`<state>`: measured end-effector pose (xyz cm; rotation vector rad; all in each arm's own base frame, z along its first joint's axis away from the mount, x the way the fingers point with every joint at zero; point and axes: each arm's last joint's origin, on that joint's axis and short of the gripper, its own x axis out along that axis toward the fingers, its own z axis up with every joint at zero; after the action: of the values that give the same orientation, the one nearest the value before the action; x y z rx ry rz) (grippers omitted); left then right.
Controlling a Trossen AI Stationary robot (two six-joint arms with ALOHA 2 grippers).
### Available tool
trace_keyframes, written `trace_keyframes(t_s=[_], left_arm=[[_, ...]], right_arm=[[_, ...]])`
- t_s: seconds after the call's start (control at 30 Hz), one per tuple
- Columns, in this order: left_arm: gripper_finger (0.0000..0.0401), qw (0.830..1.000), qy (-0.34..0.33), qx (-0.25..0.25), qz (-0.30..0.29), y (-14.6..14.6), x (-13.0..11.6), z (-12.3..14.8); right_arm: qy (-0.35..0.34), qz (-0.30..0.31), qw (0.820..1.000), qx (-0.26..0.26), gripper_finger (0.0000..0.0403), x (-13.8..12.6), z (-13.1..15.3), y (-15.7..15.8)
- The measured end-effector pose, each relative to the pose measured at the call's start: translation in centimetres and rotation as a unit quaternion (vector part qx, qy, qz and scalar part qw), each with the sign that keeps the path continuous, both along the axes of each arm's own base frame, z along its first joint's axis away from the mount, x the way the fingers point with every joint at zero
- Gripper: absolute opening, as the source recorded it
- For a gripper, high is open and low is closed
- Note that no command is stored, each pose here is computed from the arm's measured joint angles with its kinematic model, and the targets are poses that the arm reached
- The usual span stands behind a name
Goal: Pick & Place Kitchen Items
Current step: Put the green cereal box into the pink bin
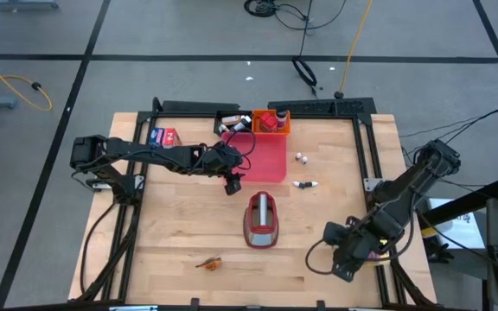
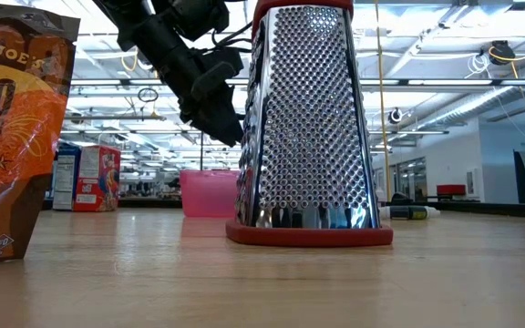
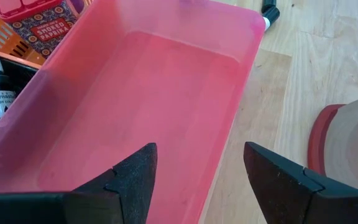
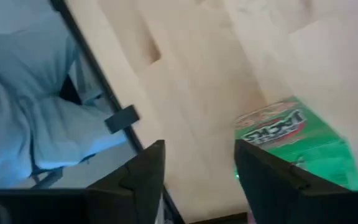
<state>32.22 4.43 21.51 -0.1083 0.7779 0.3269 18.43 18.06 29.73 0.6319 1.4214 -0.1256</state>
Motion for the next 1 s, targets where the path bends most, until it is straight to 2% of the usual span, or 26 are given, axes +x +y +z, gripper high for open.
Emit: trace_keyframes(t_s=[0.27, 0.63, 1.0], left_arm=[[0.0244, 1.000, 0.000, 0.000, 0.000, 0.0, 0.0, 0.0], [0.0244, 1.000, 0.000, -0.001, 0.001, 0.0, 0.0, 0.0], [0.0244, 1.000, 0.002, 0.007, -0.007, 0.0, 0.0, 0.0]], right_arm=[[0.065, -0.018, 0.997, -0.041, 0.0229, -0.7, -0.4, -1.3], [0.110, -0.078, 0.986, -0.094, 0.0237, -1.6, -0.7, -2.2], [0.155, -0.083, 0.979, -0.107, 0.0255, -2.2, -3.9, -2.6]])
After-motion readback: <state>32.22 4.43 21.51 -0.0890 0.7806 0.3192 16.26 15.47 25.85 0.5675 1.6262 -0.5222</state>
